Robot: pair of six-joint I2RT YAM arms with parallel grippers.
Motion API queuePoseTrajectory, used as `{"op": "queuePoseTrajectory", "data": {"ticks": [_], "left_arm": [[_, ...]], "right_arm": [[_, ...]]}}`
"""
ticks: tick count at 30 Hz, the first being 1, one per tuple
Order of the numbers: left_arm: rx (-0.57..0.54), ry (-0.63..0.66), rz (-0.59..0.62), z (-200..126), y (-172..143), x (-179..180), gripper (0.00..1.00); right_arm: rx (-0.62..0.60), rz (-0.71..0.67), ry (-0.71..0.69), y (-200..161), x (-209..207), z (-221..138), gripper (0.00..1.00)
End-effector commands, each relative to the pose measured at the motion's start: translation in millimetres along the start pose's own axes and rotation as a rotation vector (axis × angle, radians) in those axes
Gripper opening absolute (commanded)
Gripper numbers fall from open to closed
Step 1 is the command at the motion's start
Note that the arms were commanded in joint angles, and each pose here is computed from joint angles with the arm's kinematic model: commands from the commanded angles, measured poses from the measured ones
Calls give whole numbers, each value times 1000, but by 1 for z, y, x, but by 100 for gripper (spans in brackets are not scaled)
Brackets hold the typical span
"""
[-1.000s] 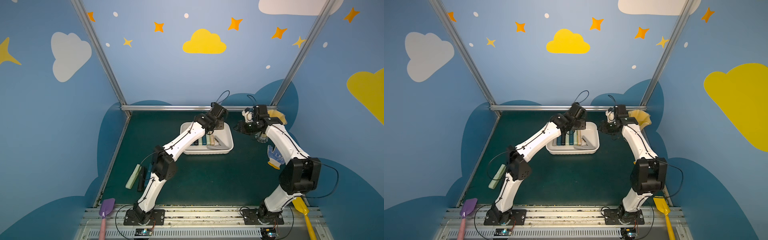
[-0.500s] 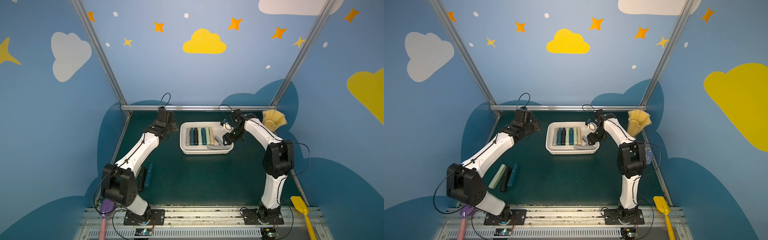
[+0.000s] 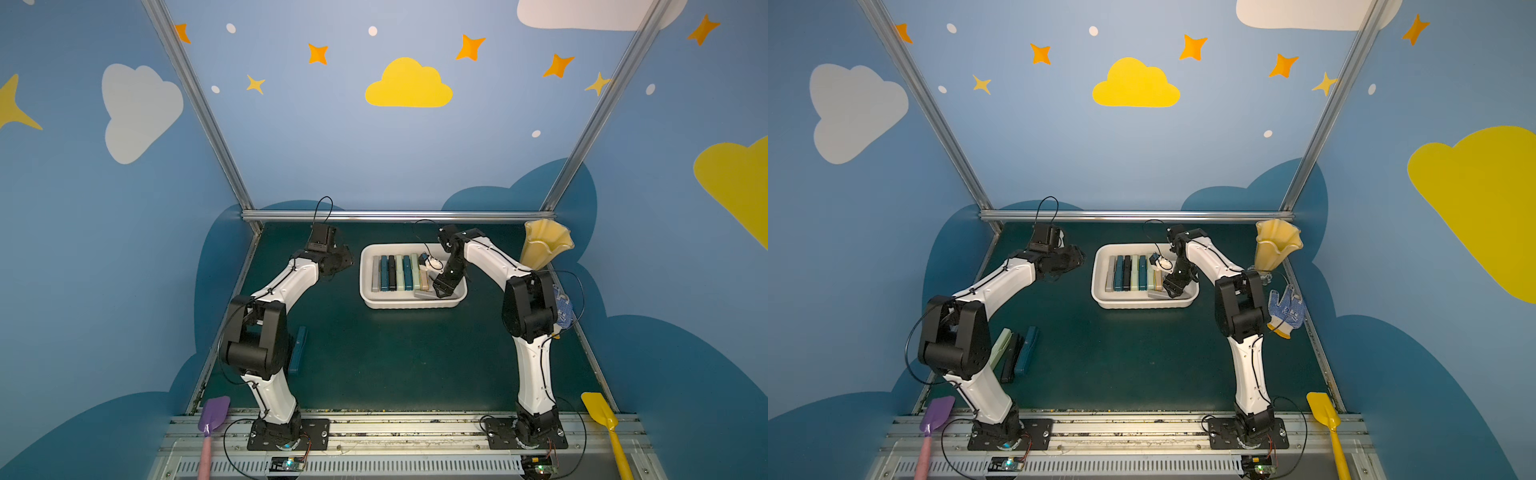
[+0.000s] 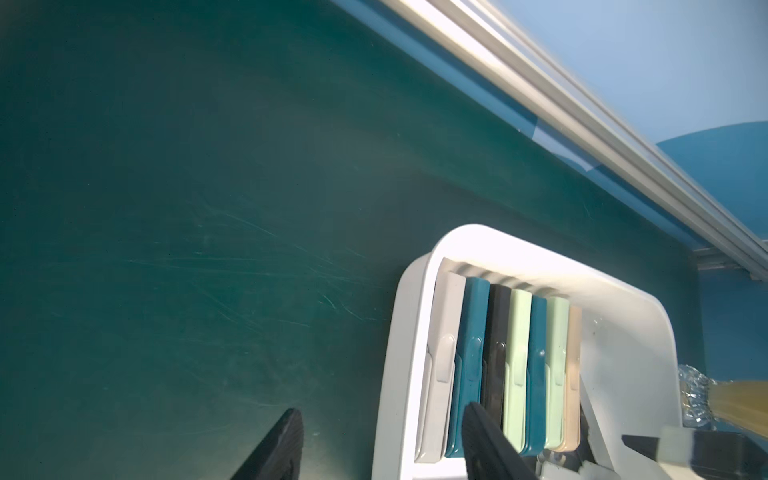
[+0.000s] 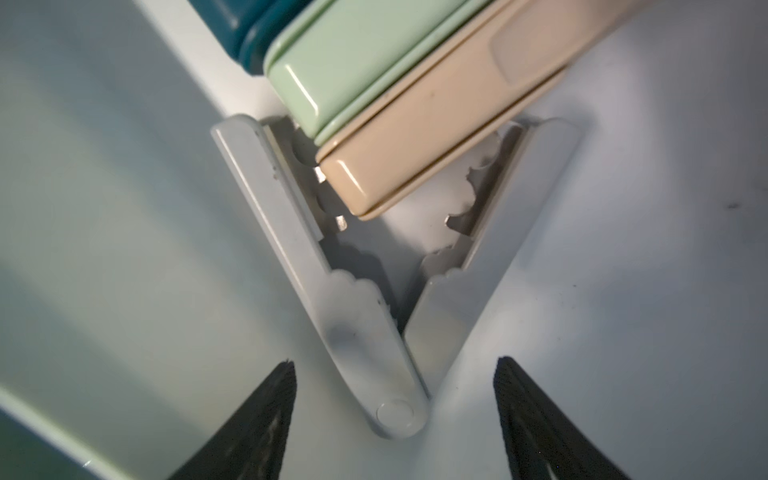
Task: Put the pruning pliers into the storage box
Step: Adjust the pruning pliers in the storage box.
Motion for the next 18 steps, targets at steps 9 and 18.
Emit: {"op": "queuePoseTrajectory", "data": {"ticks": [9,18], "left_arm": [[42,-87,-29,10,1,-4,61],[86,-84,-40,26,-4,0,59]], "right_arm": [[62,-73,24,-1,-5,36,73],[60,-97,0,0,-8,44,59]]}}
Point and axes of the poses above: each gripper's point midway between its finger pads, its own z axis out along the fingers, its own x axis along the line the jaws close on, y = z × x, the point moved 10 cm from there along -z, back along the fingers, and after that the axes turned 10 degrees about -z, right-handed, at the moved point
